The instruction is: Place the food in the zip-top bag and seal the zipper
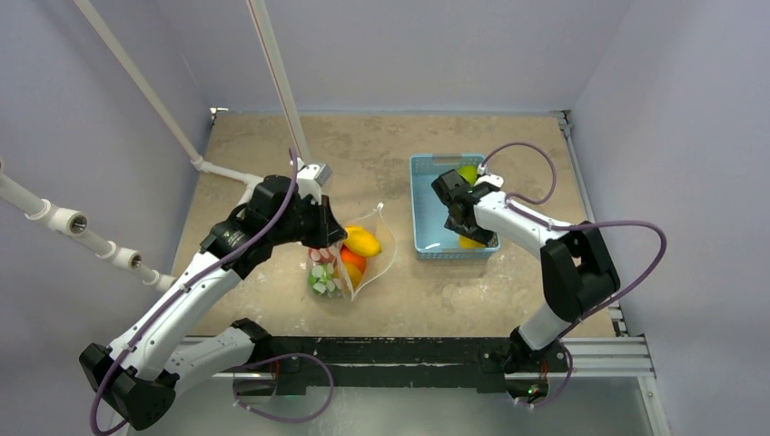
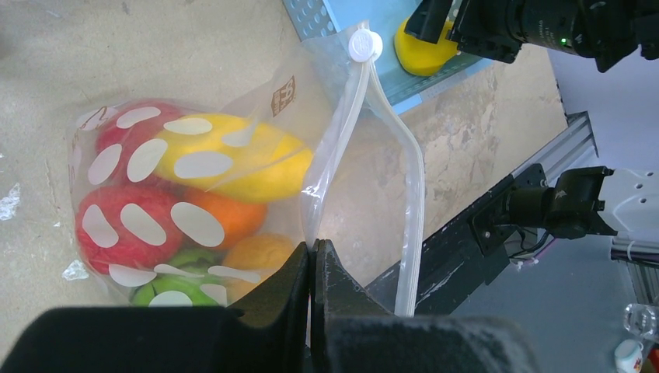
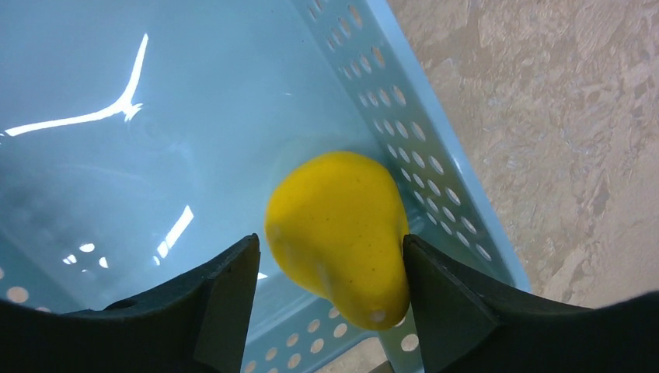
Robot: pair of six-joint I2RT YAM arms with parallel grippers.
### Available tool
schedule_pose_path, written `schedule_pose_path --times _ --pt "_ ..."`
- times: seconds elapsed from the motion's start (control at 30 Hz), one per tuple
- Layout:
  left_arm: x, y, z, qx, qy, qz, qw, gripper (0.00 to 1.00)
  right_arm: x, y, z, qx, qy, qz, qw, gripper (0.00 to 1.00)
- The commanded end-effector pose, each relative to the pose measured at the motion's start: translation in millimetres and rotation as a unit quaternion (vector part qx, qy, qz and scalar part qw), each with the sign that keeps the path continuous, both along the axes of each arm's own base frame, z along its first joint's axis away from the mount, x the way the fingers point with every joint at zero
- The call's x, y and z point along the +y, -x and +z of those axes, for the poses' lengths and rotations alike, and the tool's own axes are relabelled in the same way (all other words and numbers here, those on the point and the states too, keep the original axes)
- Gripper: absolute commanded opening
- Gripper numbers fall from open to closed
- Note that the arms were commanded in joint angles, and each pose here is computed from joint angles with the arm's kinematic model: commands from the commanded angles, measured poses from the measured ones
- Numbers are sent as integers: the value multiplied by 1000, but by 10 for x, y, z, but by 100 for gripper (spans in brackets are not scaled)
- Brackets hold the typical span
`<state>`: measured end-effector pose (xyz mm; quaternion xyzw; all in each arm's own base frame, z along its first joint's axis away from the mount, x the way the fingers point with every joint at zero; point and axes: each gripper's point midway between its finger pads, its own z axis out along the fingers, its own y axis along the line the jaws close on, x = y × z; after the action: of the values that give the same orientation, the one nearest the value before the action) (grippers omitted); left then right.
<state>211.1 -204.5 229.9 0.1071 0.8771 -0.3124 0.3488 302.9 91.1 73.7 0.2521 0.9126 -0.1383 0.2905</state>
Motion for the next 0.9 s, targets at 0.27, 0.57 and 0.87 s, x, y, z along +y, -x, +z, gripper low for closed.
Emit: schedule_pose_path --times 0.27,0.57,0.87 --pt "-5 0 25 -9 1 -3 1000 0 128 49 -271 26 -11 19 999 66" --pt "20 -34 44 -9 -3 10 1000 0 273 -99 -147 -1 -39 48 998 21" --pt "68 -55 68 -2 -7 32 999 0 423 -320 356 -63 -69 77 993 4"
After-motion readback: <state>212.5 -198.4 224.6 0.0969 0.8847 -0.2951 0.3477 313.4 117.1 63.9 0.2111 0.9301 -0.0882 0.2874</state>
